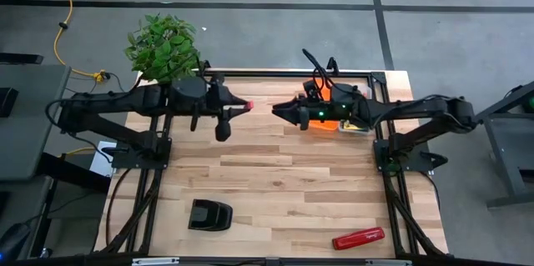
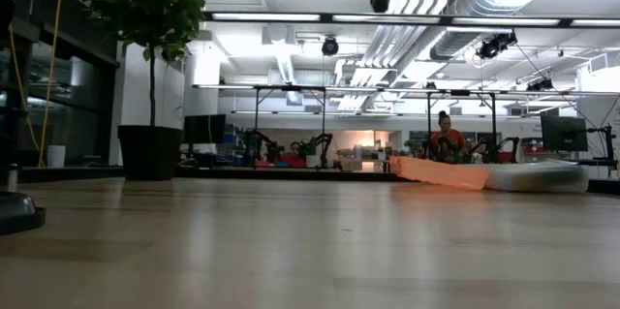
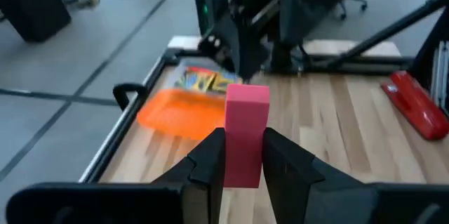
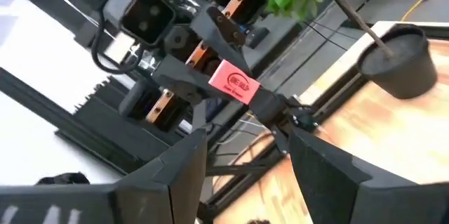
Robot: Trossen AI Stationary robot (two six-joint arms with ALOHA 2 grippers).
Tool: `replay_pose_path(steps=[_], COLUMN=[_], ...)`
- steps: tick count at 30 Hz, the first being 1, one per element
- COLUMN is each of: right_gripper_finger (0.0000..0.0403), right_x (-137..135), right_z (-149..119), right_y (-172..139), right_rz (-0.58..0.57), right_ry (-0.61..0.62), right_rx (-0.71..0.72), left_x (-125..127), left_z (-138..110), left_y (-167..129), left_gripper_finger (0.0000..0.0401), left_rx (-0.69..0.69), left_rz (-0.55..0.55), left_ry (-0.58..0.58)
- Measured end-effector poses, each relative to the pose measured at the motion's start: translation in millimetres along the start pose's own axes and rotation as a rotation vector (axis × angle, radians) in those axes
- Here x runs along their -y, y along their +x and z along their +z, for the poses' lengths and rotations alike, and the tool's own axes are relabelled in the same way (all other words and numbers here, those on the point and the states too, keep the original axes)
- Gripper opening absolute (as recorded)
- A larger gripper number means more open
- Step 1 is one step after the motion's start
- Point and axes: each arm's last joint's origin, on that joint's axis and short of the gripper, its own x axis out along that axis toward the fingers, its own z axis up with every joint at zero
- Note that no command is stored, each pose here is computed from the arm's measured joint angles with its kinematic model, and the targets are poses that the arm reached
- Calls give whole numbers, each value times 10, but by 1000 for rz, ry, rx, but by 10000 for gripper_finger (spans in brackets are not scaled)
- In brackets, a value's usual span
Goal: Pack school essentials
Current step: Put the pink eraser into the orange supply box
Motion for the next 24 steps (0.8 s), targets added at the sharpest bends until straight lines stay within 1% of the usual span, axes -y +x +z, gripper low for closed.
replay_pose_path(steps=[2,6,11,14,17,22,24], right_gripper_finger=[195,195,195,195,195,195,195], right_x=[-48,-181,-290,-334,-362,-371,-372], right_z=[31,144,234,257,263,253,252], right_y=[49,62,-11,-61,-103,-128,-128], right_rz=[13,56,99,126,152,175,179], right_ry=[-43,-179,-322,-383,-410,-396,-397], right_rx=[4,38,53,41,18,-20,-23], left_x=[21,55,92,142,224,298,311], left_z=[77,226,283,238,141,16,-14], left_y=[8,-23,-74,-39,41,118,130], left_gripper_finger=[77,77,77,77,77,77,77], left_rx=[41,190,251,275,344,486,503], left_rz=[-2,-56,-147,-180,-217,-280,-292], left_ry=[-5,-91,-166,-205,-245,-308,-311])
